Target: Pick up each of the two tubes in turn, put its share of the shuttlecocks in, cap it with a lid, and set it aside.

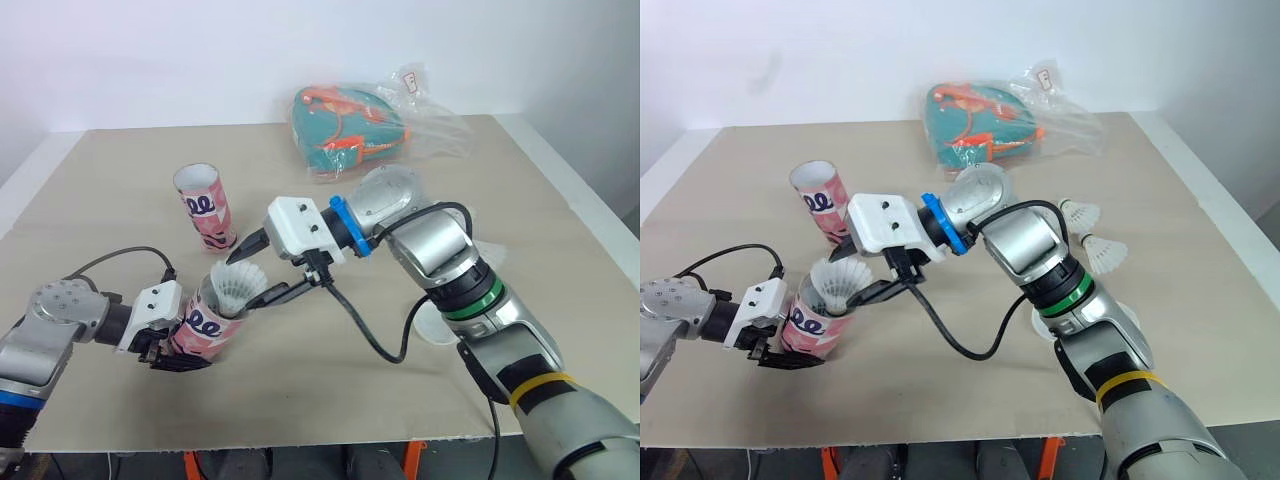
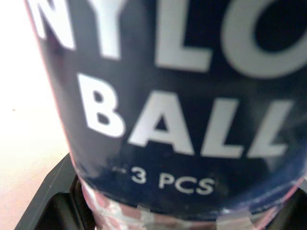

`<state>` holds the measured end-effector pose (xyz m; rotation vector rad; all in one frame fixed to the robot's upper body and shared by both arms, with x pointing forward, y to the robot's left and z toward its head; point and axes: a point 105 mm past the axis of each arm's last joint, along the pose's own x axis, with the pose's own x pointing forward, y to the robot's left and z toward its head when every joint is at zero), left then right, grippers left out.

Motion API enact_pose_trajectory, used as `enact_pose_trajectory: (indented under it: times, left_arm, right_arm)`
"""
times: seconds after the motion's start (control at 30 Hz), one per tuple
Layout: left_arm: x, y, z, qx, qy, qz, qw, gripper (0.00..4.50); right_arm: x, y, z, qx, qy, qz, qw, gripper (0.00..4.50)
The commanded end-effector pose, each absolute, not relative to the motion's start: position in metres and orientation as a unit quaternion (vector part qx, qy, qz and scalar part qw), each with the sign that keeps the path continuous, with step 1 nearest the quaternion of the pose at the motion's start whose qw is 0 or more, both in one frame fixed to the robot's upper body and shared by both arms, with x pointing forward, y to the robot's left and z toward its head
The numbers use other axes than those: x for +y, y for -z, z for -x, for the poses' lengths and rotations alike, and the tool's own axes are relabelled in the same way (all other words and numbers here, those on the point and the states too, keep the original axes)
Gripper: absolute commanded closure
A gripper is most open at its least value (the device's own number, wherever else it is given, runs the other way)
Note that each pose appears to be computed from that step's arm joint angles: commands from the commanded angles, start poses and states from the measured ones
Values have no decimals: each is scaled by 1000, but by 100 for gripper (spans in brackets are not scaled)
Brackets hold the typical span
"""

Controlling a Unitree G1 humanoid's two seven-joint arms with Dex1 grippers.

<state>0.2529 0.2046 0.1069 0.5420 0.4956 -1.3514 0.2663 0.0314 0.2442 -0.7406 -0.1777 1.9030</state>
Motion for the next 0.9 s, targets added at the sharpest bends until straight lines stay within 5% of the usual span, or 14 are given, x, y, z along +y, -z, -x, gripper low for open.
enact_pose_trajectory:
  times: [0.03,0.33,0.5,0.63,0.9]
  left_arm:
    - [193,-95,-245,238,631,-232,701,111]
    - [193,-93,-243,242,635,-231,696,111]
    - [194,-94,-249,236,637,-240,694,111]
    - [195,-92,-250,236,640,-242,690,111]
    - [199,-90,-255,236,639,-247,689,111]
  right_arm:
    - [21,-280,-260,-110,-805,249,527,77]
    - [21,-273,-279,-68,-767,227,596,101]
    - [20,-266,-271,-63,-783,240,570,333]
    - [23,-264,-265,-62,-795,247,551,447]
    - [43,-235,-271,2,-794,309,524,447]
